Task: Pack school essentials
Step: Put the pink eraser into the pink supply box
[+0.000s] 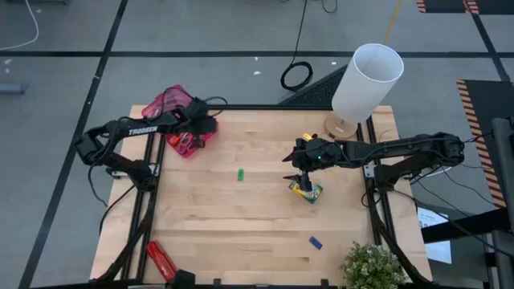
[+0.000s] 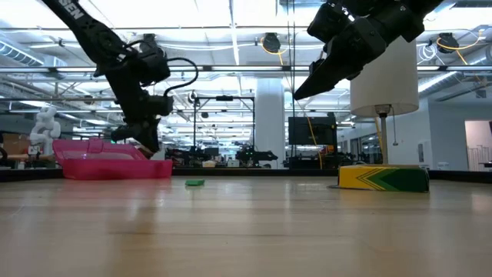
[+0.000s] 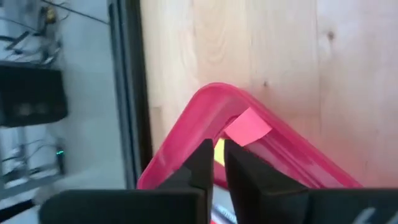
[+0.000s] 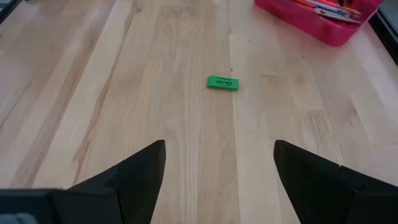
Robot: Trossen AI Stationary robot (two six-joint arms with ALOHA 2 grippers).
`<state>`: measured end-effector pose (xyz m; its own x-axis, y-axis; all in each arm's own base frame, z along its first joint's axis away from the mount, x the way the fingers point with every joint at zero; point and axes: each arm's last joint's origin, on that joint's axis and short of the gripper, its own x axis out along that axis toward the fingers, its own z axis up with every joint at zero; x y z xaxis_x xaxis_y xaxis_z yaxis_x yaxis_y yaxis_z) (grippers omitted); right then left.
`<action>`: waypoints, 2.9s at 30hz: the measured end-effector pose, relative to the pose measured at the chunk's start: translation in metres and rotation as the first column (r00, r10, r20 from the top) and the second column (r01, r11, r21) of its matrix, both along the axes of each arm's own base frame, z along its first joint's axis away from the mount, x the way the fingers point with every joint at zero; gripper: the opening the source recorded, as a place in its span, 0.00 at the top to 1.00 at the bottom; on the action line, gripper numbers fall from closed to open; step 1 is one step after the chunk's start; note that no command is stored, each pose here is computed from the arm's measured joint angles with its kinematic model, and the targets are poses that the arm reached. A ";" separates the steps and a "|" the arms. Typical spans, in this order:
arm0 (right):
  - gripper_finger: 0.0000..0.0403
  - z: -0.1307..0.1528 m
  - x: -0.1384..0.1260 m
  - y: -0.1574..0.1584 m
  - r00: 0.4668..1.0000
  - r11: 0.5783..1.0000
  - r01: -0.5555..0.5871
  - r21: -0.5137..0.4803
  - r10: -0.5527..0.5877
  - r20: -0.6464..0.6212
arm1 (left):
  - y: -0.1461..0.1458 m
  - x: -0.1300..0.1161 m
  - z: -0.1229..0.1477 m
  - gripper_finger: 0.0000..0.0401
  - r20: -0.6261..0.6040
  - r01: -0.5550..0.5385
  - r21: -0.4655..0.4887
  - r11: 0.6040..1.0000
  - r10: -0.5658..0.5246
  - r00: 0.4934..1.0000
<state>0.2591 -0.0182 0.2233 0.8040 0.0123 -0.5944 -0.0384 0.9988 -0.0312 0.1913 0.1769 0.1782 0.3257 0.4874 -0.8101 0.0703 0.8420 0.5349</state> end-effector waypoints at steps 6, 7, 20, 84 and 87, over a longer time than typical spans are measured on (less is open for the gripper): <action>0.28 0.000 0.000 0.000 1.000 1.000 -0.002 -0.003 0.002 0.001 | 0.014 -0.010 -0.005 0.97 0.058 0.015 -0.078 0.997 -0.011 0.998; 0.28 0.000 0.000 0.000 1.000 1.000 -0.002 -0.003 0.002 0.001 | 0.014 -0.009 -0.005 0.98 0.064 0.036 -0.084 0.996 -0.030 0.998; 0.28 0.000 0.000 0.000 1.000 1.000 0.000 -0.001 0.000 0.004 | 0.012 -0.010 -0.006 0.97 0.044 0.086 -0.093 0.992 -0.082 0.996; 0.28 0.009 0.006 -0.001 0.994 0.999 -0.013 -0.030 0.016 0.111 | 0.057 0.026 0.003 1.00 -0.036 -0.576 -0.563 0.593 0.678 0.734; 0.28 0.009 0.006 0.000 0.994 0.999 -0.014 -0.030 0.018 0.110 | 0.060 0.023 -0.001 1.00 -0.047 -0.586 -0.568 0.577 0.688 0.724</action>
